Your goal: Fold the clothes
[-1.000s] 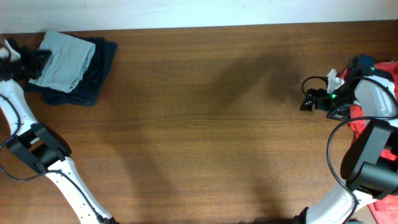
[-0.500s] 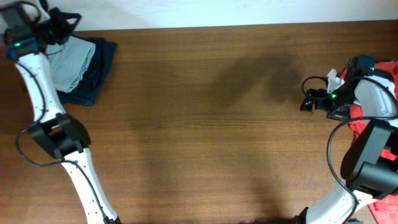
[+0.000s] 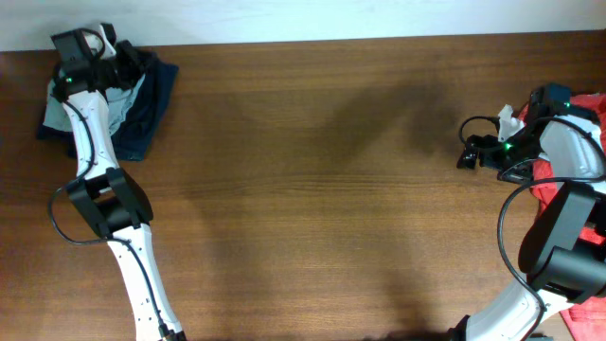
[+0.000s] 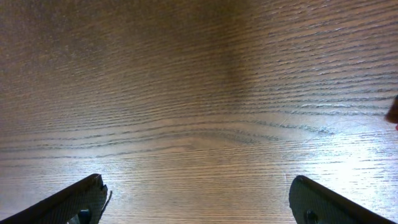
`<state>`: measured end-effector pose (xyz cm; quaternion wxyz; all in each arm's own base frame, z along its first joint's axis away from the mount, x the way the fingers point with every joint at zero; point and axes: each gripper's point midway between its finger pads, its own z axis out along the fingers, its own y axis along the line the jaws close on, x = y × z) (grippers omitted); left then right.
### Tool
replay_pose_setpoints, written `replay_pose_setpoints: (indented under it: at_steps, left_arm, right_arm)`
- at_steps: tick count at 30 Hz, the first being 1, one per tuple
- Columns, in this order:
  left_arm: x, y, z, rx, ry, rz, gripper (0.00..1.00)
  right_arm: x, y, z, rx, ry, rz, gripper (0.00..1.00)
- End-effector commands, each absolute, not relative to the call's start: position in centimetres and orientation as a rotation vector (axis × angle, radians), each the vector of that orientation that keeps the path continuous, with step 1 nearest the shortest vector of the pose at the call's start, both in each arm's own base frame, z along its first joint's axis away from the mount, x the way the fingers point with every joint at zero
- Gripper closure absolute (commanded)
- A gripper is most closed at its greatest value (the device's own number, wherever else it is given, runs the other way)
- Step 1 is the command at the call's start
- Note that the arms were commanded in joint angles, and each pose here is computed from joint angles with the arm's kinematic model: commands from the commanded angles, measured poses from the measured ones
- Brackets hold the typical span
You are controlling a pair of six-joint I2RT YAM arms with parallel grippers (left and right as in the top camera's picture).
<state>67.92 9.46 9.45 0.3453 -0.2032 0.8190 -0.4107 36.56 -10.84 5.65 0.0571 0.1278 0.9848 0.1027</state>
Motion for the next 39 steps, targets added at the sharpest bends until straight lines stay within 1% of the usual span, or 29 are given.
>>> replay_pose_setpoints:
  at_steps: [1,4,8,14,17,18,19,20,21,22,24,25,26,27,28,34,39]
  left_arm:
    - [67.9,8.6,17.9,-0.406,1.991,-1.137,1.00]
    - [67.2,7.5,22.9,-0.333,1.926,-1.163,1.00]
    - [66.4,4.9,26.9,-0.267,1.900,-1.194,1.00]
    - [65.3,-0.3,30.8,-0.164,1.890,-1.227,1.00]
    - [64.8,-3.1,31.8,-0.123,1.901,-1.254,1.00]
    - [64.5,-4.1,32.0,-0.113,1.909,-1.266,0.99]
    - [64.3,-5.1,32.0,-0.103,1.920,-1.279,0.95]
    - [64.2,-6.0,31.9,-0.093,1.927,-1.290,0.87]
    - [64.1,-7.0,31.8,-0.084,1.937,-1.302,0.76]
    - [63.9,-7.9,31.5,-0.083,1.953,-1.314,0.58]
    - [63.7,-9.3,30.8,-0.078,1.986,-1.329,0.39]
    - [63.5,-10.0,30.4,-0.080,2.003,-1.340,0.27]
    - [63.3,-10.5,30.1,-0.084,2.018,-1.349,0.19]
    - [63.1,-11.1,29.8,-0.089,2.037,-1.360,0.05]
    - [63.0,-11.5,29.4,-0.100,2.055,-1.365,0.01]
    - [62.5,-13.3,28.9,-0.095,2.089,-1.388,0.01]
    - [62.4,-13.5,28.9,-0.092,2.090,-1.390,0.01]
  right_arm:
    - [36.4,-11.0,6.1,0.405,2.977,0.294,0.01]
    - [36.4,-11.0,6.1,0.405,2.977,0.294,0.01]
    - [36.4,-11.0,6.1,0.405,2.977,0.294,0.01]
    - [36.4,-11.0,6.1,0.405,2.977,0.294,0.01]
    - [36.4,-11.0,6.1,0.405,2.977,0.294,0.01]
    - [36.4,-11.0,6.1,0.405,2.977,0.294,0.01]
    - [36.4,-11.0,6.1,0.405,2.977,0.294,0.01]
    - [36.4,-11.0,6.1,0.405,2.977,0.294,0.02]
    - [36.4,-11.0,6.1,0.405,2.977,0.294,0.01]
    - [36.4,-11.0,6.1,0.405,2.977,0.294,0.01]
    - [36.4,-11.0,6.1,0.405,2.977,0.294,0.01]
    - [36.4,-11.0,6.1,0.405,2.977,0.294,0.02]
    - [36.4,-11.0,6.1,0.405,2.977,0.294,0.01]
    - [36.4,-11.0,6.1,0.405,2.977,0.294,0.01]
    - [36.4,-11.0,6.1,0.405,2.977,0.294,0.02]
    - [36.4,-11.0,6.1,0.405,2.977,0.294,0.01]
    - [36.4,-11.0,6.1,0.405,2.977,0.294,0.01]
